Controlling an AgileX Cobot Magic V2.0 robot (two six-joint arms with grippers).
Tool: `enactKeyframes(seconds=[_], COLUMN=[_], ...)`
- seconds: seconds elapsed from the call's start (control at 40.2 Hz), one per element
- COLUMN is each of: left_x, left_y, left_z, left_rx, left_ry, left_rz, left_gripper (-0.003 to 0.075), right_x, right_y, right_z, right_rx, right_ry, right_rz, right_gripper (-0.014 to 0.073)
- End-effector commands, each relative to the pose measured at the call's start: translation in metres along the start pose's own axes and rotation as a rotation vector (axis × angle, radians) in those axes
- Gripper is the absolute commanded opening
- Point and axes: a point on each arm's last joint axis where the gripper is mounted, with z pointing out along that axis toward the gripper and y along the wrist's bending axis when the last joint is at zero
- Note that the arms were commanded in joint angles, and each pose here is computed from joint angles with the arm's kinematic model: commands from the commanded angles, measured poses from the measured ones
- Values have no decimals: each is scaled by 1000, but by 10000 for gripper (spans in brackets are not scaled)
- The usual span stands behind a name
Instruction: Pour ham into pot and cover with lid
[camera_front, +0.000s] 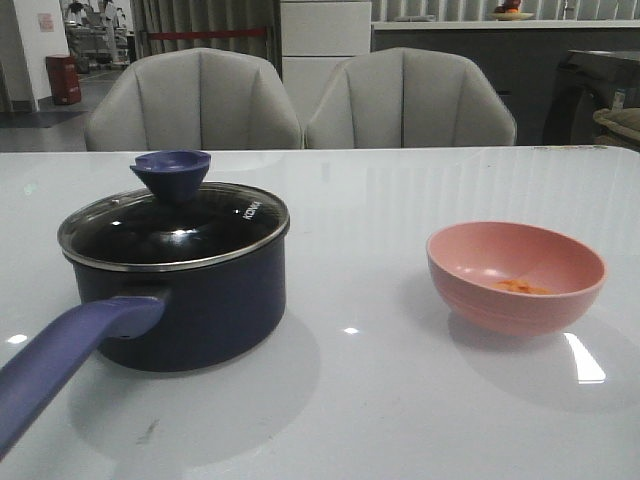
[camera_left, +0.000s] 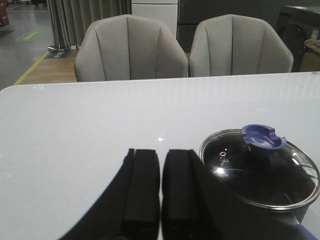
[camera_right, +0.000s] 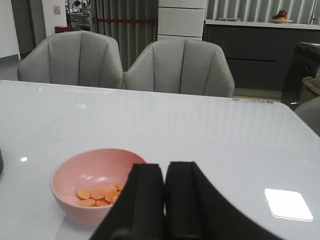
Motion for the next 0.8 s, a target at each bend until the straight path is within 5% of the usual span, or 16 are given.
enactKeyframes(seconds=[0.0,0.249,0.622,0.771], left_x=[-17,-17,-19,-29], left_y=[0,0,-2,-3], left_z=[-1,-1,-1,2], left_rx=[1,1,21,27], left_ry=[-97,-97,-84,-1], left_rz=[-8,-8,-63,-61], left_gripper=[222,530,539,602], right_x=[-4,-4,-4,-4], right_y=[0,0,0,0], right_z=[-1,-1,-1,-1], right_rx=[1,1,1,1], right_ry=[-84,-84,-84,-84], right_rz=[-13,-13,-13,-13], right_gripper=[161,161,161,161])
